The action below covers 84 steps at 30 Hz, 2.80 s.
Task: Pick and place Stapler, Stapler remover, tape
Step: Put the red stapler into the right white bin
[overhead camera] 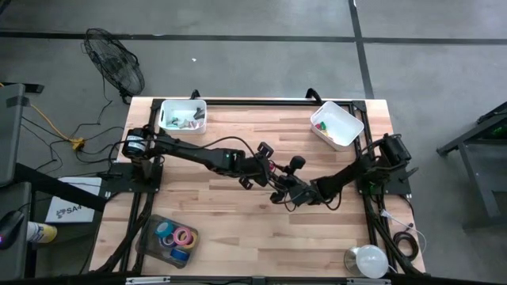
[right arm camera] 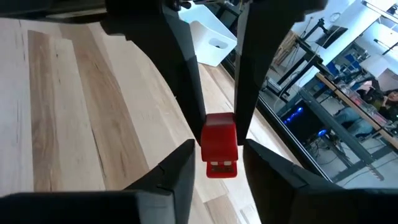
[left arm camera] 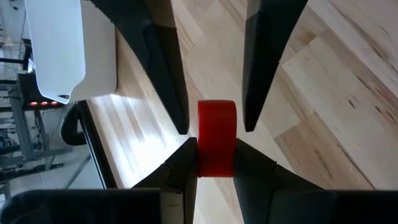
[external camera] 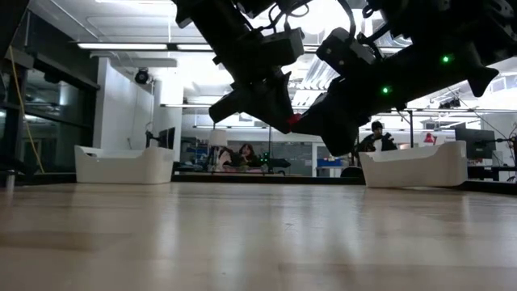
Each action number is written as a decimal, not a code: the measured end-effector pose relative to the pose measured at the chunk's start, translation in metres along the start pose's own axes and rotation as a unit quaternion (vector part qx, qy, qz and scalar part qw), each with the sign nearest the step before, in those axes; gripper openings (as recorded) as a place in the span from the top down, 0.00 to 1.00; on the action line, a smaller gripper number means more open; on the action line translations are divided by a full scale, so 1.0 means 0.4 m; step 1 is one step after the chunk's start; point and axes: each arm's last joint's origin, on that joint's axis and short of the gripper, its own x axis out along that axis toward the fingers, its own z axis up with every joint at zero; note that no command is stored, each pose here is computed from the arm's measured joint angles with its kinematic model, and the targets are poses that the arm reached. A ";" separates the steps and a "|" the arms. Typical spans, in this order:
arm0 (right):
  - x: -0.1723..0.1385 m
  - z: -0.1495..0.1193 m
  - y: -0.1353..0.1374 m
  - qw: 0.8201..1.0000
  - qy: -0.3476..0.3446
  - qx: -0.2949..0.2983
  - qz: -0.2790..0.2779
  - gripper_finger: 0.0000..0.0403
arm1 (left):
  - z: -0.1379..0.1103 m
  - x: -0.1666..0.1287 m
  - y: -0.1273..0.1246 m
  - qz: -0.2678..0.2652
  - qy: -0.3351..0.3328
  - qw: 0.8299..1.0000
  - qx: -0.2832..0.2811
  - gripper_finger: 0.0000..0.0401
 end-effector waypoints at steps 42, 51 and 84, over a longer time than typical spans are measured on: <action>0.000 0.000 0.001 1.000 -0.001 -0.008 0.009 0.86 | -0.001 0.000 -0.002 -0.006 -0.002 1.000 0.011 0.79; 0.000 0.000 0.002 1.000 -0.001 -0.005 0.010 0.86 | 0.000 -0.001 -0.004 -0.017 -0.009 1.000 0.018 0.55; -0.006 0.052 -0.204 0.957 0.062 0.066 -0.277 0.86 | -0.123 -0.121 -0.004 -0.042 0.232 0.972 -0.012 0.40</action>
